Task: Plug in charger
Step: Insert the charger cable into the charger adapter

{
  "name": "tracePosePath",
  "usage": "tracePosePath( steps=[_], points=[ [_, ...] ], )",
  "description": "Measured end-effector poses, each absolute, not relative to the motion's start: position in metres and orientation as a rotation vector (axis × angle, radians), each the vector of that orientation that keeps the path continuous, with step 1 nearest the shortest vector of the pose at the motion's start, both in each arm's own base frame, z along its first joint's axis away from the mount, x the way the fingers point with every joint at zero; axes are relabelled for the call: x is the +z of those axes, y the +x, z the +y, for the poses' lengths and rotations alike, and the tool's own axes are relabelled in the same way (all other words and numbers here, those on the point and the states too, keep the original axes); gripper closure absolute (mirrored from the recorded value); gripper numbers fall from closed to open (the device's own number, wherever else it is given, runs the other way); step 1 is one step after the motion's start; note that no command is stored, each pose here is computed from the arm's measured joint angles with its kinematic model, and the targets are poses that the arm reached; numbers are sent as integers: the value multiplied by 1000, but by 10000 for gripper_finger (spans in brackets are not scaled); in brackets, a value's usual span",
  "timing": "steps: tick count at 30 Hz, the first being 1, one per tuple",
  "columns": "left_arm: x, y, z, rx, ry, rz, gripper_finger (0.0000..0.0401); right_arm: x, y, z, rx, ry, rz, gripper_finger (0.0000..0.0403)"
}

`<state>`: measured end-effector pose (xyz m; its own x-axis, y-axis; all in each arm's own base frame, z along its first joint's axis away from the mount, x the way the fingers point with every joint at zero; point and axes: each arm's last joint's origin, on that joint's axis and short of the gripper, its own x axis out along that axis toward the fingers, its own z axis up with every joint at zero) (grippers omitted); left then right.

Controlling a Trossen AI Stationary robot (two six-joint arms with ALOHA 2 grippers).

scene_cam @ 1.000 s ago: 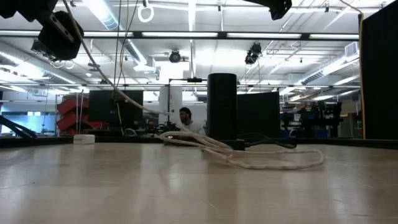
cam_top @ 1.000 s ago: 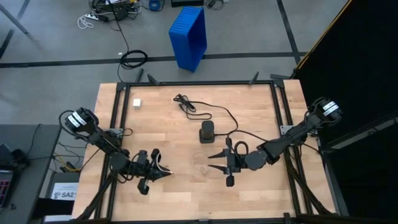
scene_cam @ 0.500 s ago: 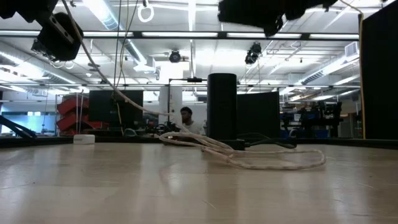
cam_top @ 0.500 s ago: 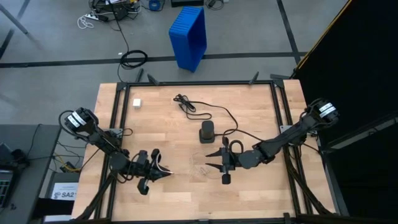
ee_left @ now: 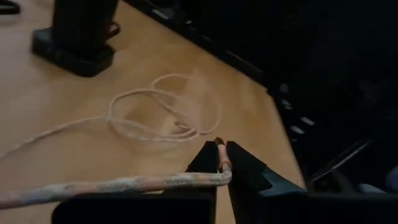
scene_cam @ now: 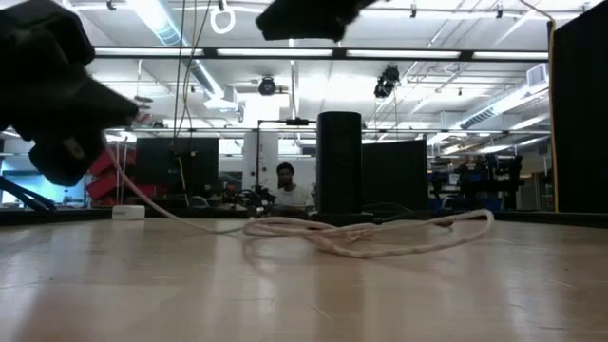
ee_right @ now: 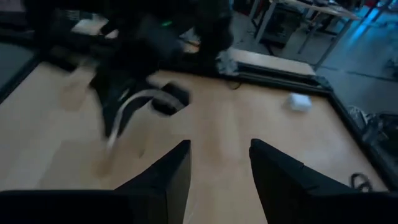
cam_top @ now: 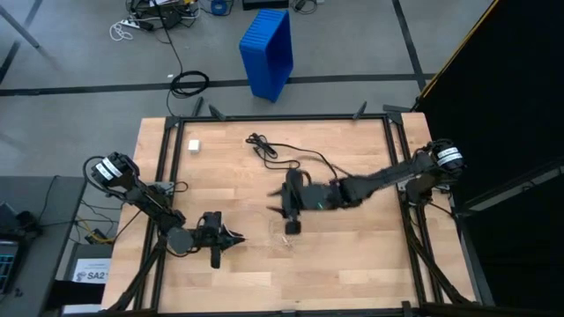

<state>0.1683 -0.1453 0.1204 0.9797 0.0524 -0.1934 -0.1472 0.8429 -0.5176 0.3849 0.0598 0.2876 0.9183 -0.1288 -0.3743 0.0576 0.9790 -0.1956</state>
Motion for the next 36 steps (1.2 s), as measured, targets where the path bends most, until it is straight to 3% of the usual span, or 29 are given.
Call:
tracePosePath(
  steps=[5, 9, 18, 22, 30, 36],
  points=[
    [110, 165, -142, 168, -525, 241, 401, 322, 412, -3, -48, -106, 398, 249],
    [100, 164, -135, 246, -490, 298, 401, 326, 426, -40, -30, -81, 516, 245],
    [83, 160, -124, 278, -493, 497, 392, 321, 423, -38, 25, -158, 648, 248],
    [84, 161, -128, 212, -471, 542, 344, 324, 422, -29, 51, -196, 639, 251],
    [99, 175, -148, 42, -580, 593, 205, 333, 407, -15, 88, -210, 692, 250],
    [134, 192, -164, -101, -530, 431, 165, 355, 384, 5, 129, -207, 699, 255]
  ],
)
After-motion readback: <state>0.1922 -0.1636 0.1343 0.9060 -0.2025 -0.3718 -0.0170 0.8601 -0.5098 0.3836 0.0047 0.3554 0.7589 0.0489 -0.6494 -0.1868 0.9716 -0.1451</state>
